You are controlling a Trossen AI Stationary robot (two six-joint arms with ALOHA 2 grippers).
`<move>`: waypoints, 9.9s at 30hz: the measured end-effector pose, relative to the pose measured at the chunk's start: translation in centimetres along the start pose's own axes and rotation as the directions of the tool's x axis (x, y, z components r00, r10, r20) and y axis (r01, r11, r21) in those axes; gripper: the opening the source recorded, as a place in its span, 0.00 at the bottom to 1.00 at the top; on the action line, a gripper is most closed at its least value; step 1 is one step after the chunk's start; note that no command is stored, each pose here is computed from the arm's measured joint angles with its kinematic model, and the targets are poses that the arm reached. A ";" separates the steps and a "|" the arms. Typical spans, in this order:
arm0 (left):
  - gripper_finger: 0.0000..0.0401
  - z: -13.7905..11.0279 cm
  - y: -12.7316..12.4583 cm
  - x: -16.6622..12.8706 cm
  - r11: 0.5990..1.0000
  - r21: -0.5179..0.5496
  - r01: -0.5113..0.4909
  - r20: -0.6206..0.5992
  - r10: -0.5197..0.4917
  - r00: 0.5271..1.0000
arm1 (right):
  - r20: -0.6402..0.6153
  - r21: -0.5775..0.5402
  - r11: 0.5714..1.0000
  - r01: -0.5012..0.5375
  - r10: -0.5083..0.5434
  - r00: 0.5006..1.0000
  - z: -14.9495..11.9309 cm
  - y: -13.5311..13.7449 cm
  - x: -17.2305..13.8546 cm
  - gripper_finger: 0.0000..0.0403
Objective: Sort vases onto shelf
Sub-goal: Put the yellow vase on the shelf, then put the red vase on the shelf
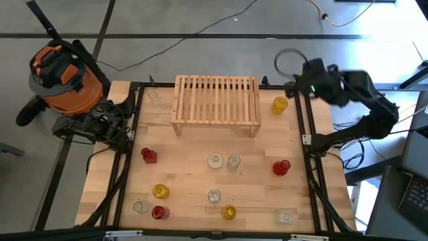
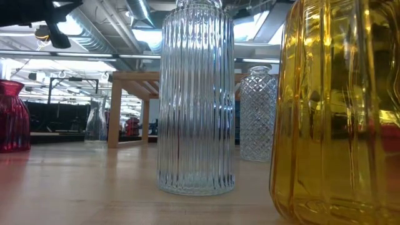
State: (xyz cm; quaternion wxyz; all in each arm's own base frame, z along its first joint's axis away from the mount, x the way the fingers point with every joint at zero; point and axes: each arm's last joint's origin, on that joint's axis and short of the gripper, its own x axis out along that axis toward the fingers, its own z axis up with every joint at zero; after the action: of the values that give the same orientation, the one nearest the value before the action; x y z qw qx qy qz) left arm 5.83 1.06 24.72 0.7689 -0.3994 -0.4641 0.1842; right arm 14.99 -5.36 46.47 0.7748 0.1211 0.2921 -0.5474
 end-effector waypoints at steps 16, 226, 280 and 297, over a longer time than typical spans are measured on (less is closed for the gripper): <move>0.00 0.0 -0.1 0.0 0.999 -0.001 0.045 -0.018 -0.045 0.999 | -0.545 0.296 0.953 0.065 0.112 0.831 -1.4 -5.2 17.2 0.52; 0.00 -0.8 0.7 -0.1 0.988 0.105 -0.116 -0.029 0.120 0.992 | -0.462 -0.164 0.918 -0.361 0.252 0.850 8.1 5.7 19.3 0.41; 0.00 -1.6 1.1 -0.1 0.985 0.125 -0.118 -0.090 0.130 0.987 | -0.826 -0.064 0.781 -0.621 0.308 0.472 -25.5 6.0 5.3 0.35; 0.00 -1.6 1.2 -0.2 0.980 0.136 -0.146 -0.077 0.158 0.984 | -0.656 0.083 0.546 -0.833 0.660 0.367 -17.7 7.8 1.6 0.01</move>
State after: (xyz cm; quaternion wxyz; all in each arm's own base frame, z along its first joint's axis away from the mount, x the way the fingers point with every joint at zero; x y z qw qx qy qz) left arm 7.19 0.99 23.32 0.7965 -0.3905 -0.3851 0.2545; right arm 16.86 5.26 30.31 0.8032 0.3088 0.5092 -0.0139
